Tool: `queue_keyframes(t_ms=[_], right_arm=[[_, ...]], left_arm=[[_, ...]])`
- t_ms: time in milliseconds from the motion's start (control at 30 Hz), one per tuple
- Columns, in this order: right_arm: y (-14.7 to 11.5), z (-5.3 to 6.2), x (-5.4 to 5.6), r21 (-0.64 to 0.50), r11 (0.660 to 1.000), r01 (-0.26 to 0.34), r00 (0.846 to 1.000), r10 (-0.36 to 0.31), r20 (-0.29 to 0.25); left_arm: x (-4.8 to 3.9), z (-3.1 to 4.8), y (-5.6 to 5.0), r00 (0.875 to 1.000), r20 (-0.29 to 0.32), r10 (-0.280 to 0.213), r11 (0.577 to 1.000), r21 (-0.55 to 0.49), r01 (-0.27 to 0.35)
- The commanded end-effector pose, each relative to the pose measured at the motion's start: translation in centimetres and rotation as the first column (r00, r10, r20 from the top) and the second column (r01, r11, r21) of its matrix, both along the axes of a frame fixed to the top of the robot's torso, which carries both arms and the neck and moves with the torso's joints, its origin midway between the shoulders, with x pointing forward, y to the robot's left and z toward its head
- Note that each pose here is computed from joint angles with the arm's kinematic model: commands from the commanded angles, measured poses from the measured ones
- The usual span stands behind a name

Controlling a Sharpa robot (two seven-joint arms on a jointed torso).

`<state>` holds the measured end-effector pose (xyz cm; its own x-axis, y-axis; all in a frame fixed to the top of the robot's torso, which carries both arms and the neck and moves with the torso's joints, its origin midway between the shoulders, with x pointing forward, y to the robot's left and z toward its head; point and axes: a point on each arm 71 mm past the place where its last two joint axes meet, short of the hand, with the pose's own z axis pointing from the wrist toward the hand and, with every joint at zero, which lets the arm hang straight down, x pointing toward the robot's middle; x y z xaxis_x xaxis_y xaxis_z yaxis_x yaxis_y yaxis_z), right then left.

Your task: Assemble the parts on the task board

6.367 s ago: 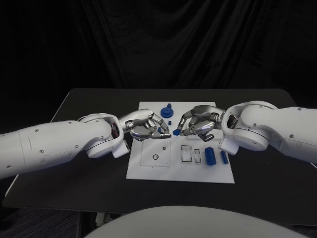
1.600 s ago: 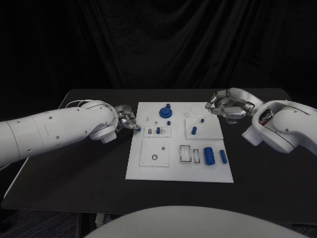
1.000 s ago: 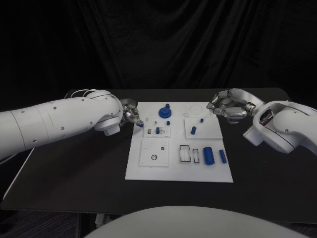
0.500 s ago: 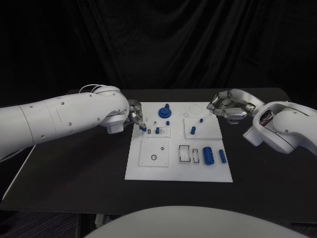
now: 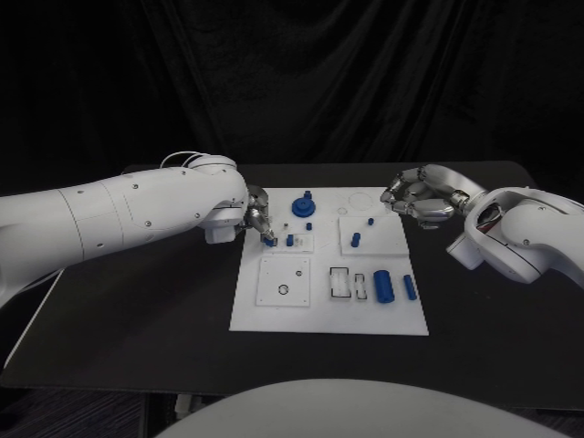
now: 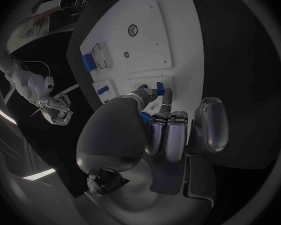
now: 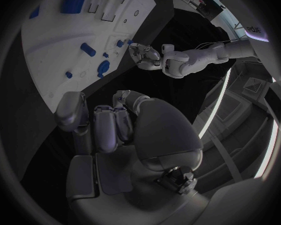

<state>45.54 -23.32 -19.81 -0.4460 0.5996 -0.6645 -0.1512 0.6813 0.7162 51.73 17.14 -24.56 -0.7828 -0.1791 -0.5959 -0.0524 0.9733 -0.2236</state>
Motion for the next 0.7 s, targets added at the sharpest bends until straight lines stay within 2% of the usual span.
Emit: queue_keyframes(t_ms=[33,700], right_arm=[[-0.07,-0.04,-0.02,0.0,1.0,0.001,1.0,-0.001,0.01],[-0.02,-0.28,-0.06,-0.002,1.0,-0.003,1.0,0.003,0.002]], left_arm=[[0.15,0.09,-0.12,1.0,-0.004,-0.008,1.0,0.0,0.008],[1.09,-0.07,-0.8,0.999,0.036,0.014,1.0,-0.023,-0.013]])
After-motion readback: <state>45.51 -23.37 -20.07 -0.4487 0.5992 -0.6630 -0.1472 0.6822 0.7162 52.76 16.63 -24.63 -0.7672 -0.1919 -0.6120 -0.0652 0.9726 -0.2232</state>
